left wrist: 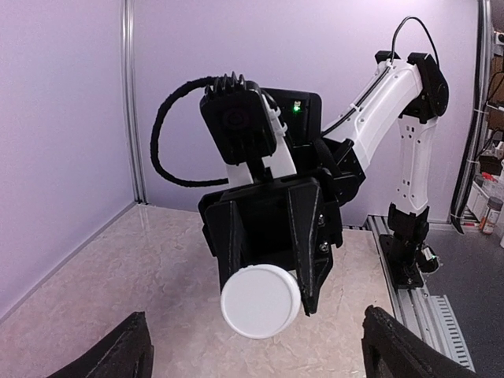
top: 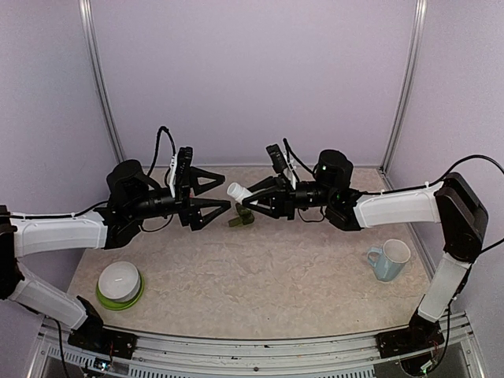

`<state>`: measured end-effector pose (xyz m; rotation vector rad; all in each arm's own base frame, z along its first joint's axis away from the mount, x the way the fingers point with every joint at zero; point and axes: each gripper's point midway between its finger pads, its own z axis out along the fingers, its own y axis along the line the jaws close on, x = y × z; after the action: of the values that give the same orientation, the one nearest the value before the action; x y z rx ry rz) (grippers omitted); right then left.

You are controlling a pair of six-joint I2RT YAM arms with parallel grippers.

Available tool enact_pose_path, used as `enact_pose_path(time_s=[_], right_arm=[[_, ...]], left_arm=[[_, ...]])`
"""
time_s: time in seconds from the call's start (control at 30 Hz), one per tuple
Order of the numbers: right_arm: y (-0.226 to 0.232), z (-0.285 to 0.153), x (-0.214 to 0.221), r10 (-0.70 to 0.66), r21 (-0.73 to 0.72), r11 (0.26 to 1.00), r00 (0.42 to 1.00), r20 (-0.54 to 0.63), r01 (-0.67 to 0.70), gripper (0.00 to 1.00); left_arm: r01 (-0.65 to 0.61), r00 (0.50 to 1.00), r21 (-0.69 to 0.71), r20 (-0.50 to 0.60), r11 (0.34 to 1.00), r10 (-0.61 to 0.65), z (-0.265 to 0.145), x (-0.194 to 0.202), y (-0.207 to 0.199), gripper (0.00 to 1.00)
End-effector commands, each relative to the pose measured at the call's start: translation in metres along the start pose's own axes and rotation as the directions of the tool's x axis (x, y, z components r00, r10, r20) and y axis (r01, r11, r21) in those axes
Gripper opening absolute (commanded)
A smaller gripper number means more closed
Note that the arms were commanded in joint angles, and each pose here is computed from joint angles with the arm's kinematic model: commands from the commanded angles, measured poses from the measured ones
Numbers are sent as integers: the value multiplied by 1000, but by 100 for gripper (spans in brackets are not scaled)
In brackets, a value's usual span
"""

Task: Sort the pills into containers
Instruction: Unscrew the lid of the pill bottle from the pill bottle.

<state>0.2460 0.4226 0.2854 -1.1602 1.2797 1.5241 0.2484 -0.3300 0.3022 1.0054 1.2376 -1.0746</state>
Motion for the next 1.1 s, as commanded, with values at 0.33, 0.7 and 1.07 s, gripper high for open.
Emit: enact_pose_path(time_s=[0.33,0.7,1.07], right_arm=[[8,6,0,-17,-48,999,1000,-20,16,5],[6,8,4,-13,-47,999,999,-33,12,5],[6,9,6,-13,-45,999,999,-37,12,5]], left_arm=[[-30,999,37,-20,999,30,10,-2,2,67],[-23,999,51,-21,998,24,16,0,1,60],[-18,1000,68,-17,997,19,19,0,-2,45]])
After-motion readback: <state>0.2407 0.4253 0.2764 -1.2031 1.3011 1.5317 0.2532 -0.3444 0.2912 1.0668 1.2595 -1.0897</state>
